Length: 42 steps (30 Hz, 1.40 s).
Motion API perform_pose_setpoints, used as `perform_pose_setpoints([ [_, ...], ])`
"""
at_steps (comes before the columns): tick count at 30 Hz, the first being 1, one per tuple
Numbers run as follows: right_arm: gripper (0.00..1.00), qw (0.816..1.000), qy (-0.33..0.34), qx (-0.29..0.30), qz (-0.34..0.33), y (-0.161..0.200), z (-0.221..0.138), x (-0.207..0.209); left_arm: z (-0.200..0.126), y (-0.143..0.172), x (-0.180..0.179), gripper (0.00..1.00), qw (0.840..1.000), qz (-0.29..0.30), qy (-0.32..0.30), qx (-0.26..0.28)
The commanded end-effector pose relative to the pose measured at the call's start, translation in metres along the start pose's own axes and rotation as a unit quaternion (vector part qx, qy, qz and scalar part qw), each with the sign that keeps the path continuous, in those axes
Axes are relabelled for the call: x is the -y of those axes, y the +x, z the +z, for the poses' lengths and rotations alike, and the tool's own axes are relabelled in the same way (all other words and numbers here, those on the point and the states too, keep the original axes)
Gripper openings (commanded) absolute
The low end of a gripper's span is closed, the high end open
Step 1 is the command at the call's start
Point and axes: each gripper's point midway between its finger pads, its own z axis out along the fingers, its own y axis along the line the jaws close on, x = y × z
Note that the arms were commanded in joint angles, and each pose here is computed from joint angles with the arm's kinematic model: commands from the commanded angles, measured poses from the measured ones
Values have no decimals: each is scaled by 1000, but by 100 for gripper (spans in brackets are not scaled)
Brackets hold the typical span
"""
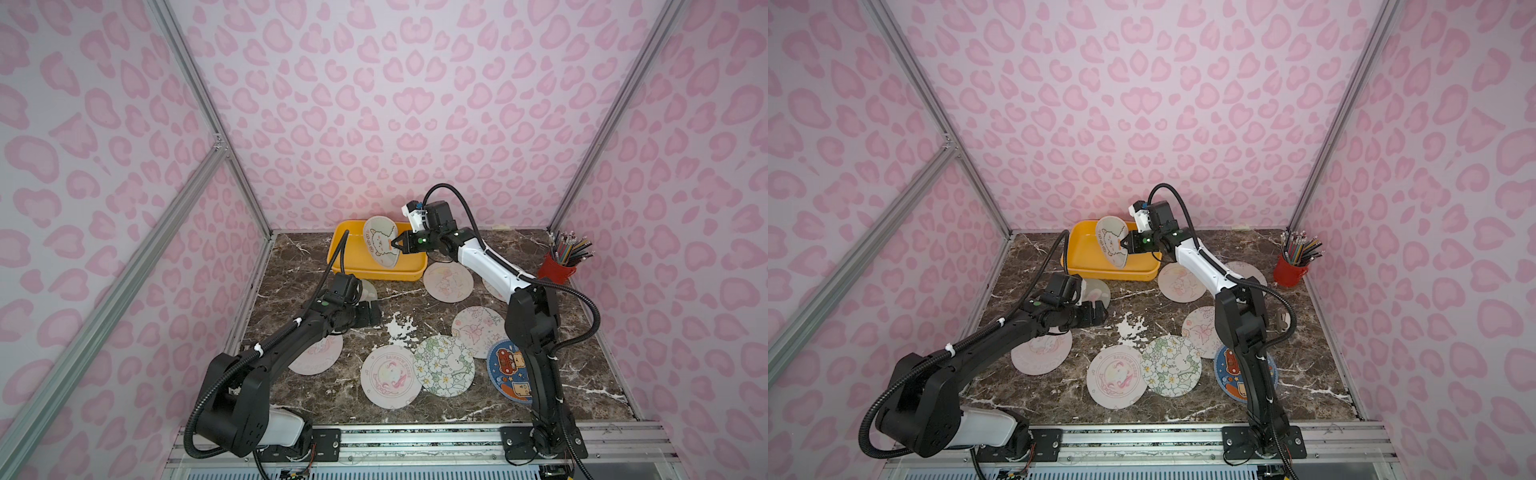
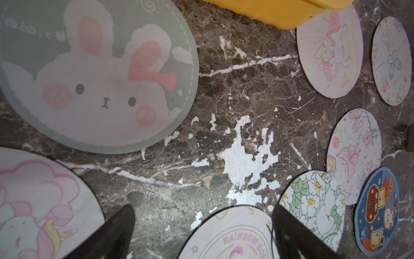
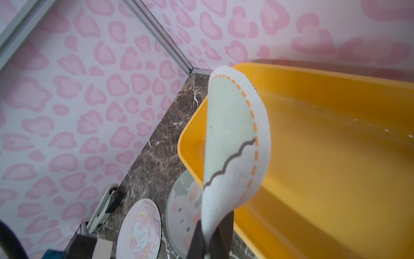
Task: Put the coasters into the storage box
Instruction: Place the coaster in the storage box.
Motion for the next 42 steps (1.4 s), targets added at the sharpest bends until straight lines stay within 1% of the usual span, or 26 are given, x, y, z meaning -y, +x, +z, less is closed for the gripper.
perform_pose_setpoints([
  [1,0,1000,-10,5,7,-4,21,5,-1,4,-4,98,1000,4,0,0],
  [6,0,1000,-5,-5,30,5,55,30,-1,9,-8,98,1000,1,-3,-6],
  [10,0,998,25,-12,47,15,75,59,0,12,-12,99,1000,2,-8,-8],
  [13,0,996,66,-17,53,23,82,81,0,12,-13,99,1000,2,-10,-9],
  [18,0,991,125,-19,49,30,81,107,2,12,-14,99,1000,1,-13,-11],
  [19,6,990,133,-20,47,31,81,110,3,12,-14,100,1000,0,-14,-12],
  [21,32,987,153,-25,40,33,77,117,4,14,-15,100,1000,-2,-16,-16],
  [22,42,986,159,-26,35,33,76,118,5,15,-16,100,1000,-3,-18,-17],
  [23,49,985,166,-26,30,31,73,118,5,15,-18,100,1000,-4,-21,-18],
  [25,57,984,175,-23,20,27,67,117,5,17,-21,100,999,-5,-28,-19],
  [29,63,982,189,-7,7,15,54,112,4,20,-25,100,999,-6,-37,-20],
  [35,66,982,187,6,-1,5,37,97,4,19,-26,100,999,-11,-42,-16],
  [37,67,983,182,-2,2,8,32,92,3,17,-26,100,999,-9,-43,-15],
  [39,67,985,173,-16,7,14,28,86,1,13,-30,100,998,-1,-57,-10],
  [42,68,987,152,-43,11,31,23,71,-3,2,-36,100,997,10,-72,-4],
])
